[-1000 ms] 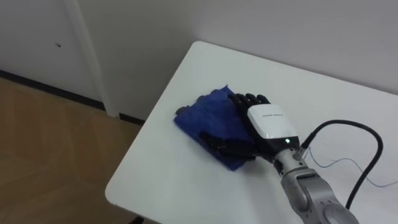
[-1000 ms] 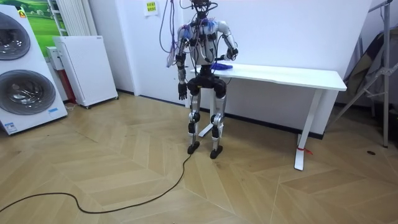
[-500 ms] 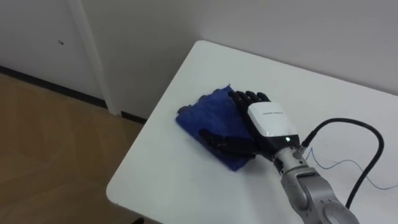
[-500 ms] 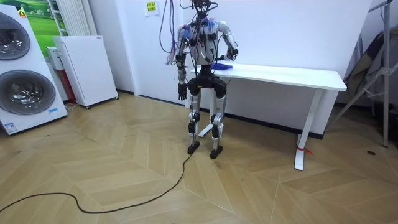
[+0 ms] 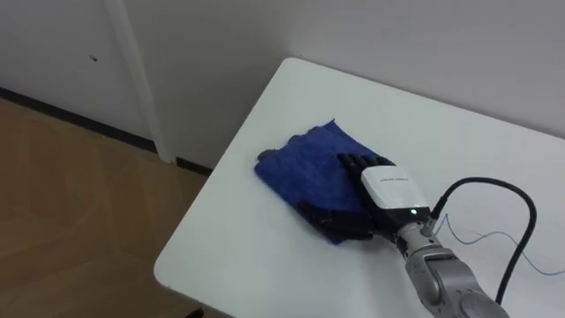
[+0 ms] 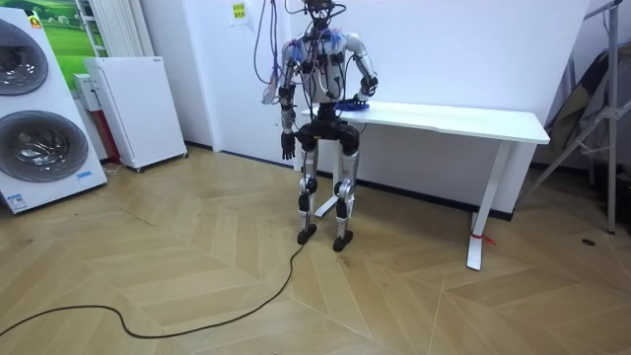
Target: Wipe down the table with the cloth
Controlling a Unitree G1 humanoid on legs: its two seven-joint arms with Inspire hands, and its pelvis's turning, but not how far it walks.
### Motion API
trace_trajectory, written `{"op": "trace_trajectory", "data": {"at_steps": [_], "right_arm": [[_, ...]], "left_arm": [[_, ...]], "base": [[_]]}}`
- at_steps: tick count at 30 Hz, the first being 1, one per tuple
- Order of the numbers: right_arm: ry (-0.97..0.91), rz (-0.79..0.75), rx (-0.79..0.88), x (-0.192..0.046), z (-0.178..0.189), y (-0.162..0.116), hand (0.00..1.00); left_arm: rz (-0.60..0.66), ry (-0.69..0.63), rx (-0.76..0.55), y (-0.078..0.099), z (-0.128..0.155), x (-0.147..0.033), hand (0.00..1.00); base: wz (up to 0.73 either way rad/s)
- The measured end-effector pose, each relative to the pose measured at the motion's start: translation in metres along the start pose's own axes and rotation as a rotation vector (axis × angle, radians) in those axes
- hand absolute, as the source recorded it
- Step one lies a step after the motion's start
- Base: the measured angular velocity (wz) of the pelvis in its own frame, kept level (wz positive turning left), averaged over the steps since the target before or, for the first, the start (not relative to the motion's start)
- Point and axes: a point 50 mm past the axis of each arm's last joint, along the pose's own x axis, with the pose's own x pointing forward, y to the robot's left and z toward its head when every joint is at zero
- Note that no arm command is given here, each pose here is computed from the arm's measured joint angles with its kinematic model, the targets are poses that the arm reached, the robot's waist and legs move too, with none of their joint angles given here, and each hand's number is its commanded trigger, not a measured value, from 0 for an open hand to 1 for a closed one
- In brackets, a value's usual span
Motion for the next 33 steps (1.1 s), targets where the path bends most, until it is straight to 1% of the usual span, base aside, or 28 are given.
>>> {"op": "trace_trajectory", "data": {"at_steps": [9,10,11,12,16,18,21,28,33], "right_arm": [[0.038,0.008,-0.003,0.0,-0.011,0.007,0.0],[0.041,0.01,-0.004,0.0,-0.011,0.008,0.02],[0.046,0.012,-0.005,-0.001,-0.013,0.01,0.62],[0.049,0.017,-0.007,-0.001,-0.014,0.011,1.0],[0.065,0.007,-0.015,0.003,-0.018,0.013,1.0],[0.069,-0.035,-0.026,0.009,-0.02,0.007,1.0],[0.085,-0.08,-0.029,0.012,-0.024,0.001,1.0],[0.109,-0.116,0.044,0.011,-0.025,0.0,1.0],[0.124,-0.127,0.111,0.003,-0.026,0.003,1.0]], "left_arm": [[-0.01,0.027,-0.01,-0.003,-0.008,0.0,0.0],[-0.01,0.028,-0.01,-0.004,-0.008,0.0,0.0],[-0.012,0.032,-0.012,-0.004,-0.009,0.0,0.0],[-0.015,0.035,-0.016,-0.005,-0.011,-0.001,0.0],[-0.026,0.039,-0.053,-0.008,-0.014,-0.001,0.0],[-0.028,0.039,-0.061,-0.009,-0.015,-0.001,0.0],[-0.028,0.039,-0.06,-0.009,-0.015,-0.001,0.0],[-0.018,0.037,-0.057,-0.005,-0.015,-0.002,0.0],[-0.012,0.03,-0.058,-0.004,-0.013,-0.002,0.0]], "base": [[0.05],[0.06],[0.06],[0.07],[0.08],[0.0],[0.05],[0.0],[-0.02]]}}
